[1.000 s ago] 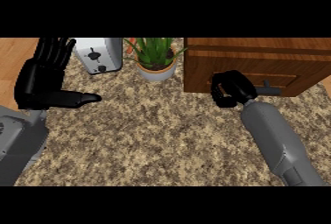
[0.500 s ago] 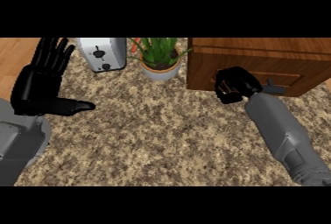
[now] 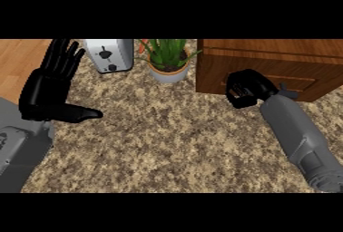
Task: Pick up the cup, place it into the drawer and close the drawer
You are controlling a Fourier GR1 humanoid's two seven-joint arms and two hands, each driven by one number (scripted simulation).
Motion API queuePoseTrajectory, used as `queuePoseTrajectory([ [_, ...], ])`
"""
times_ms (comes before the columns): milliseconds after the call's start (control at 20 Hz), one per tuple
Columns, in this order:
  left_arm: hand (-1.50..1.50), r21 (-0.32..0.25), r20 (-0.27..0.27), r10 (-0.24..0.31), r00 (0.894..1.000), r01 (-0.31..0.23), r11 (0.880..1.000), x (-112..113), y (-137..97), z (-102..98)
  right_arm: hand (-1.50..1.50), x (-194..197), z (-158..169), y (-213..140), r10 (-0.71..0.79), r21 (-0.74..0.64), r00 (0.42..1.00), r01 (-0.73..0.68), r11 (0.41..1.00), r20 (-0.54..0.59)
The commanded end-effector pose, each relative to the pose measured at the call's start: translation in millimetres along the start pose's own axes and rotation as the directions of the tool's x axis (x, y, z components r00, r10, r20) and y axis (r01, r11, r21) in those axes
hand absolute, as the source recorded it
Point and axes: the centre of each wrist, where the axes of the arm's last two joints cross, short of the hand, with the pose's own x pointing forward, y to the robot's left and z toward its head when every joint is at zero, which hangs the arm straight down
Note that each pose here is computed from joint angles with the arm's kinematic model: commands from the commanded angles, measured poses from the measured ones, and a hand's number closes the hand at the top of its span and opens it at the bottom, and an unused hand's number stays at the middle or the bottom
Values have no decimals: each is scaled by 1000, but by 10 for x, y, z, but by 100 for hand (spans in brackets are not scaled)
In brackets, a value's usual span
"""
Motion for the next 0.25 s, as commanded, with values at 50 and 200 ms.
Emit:
queuePoseTrajectory([
  [50,-150,-17,-8,19,1000,-19,1000,-90,-51,43,150,-19,-14,-592,8,-162,991,-29,986,-134],
  [200,-150,-19,-17,23,1000,-23,1000,-190,-32,124,150,-41,11,-625,15,-168,991,-37,985,-133],
])
